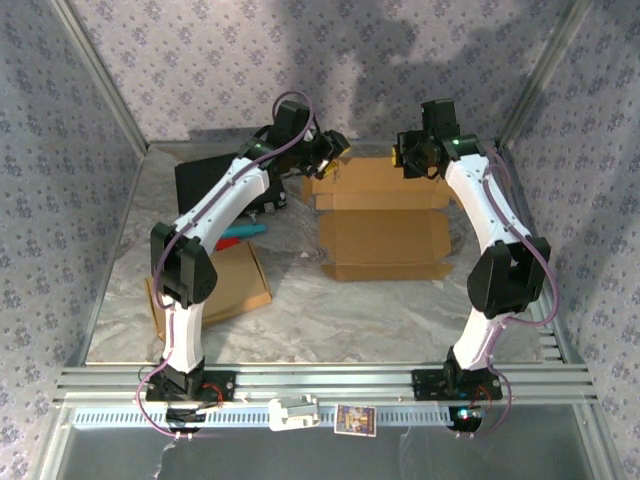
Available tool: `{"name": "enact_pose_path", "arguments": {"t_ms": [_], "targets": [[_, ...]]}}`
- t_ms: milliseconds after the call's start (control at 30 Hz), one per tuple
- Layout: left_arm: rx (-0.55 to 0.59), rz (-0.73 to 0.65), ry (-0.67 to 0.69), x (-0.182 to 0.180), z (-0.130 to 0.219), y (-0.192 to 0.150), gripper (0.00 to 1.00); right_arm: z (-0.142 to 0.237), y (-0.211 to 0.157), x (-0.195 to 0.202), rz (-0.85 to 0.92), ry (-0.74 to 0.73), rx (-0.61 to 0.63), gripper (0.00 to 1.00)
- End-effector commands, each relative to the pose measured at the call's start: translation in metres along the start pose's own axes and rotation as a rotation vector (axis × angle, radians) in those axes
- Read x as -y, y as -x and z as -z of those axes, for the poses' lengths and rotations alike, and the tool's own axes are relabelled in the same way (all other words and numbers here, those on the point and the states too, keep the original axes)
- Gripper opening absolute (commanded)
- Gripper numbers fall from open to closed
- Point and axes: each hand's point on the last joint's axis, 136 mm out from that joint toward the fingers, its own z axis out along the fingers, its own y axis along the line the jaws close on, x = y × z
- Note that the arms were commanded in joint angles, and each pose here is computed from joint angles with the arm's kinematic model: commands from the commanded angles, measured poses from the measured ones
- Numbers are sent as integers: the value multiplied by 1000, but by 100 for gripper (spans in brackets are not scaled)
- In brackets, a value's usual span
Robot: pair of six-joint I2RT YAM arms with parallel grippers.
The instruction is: Fold the paper box
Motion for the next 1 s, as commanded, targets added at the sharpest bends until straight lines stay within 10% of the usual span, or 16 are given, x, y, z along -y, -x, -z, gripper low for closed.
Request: {"name": "enact_pose_path", "arguments": {"t_ms": [0,367,567,967], "targets": [[10,4,-44,14,5,-1,52,13,-8,-9,23,45,-31,0],[104,-143,12,8,55,14,53,18,6,8,-15,65,-26,0],[216,-32,52,-74,88,53,49,60,21,11,-113,68,-37,0],[191,71,-250,-88,0,68,35,129,29,9,-274,150,-70,0]]}}
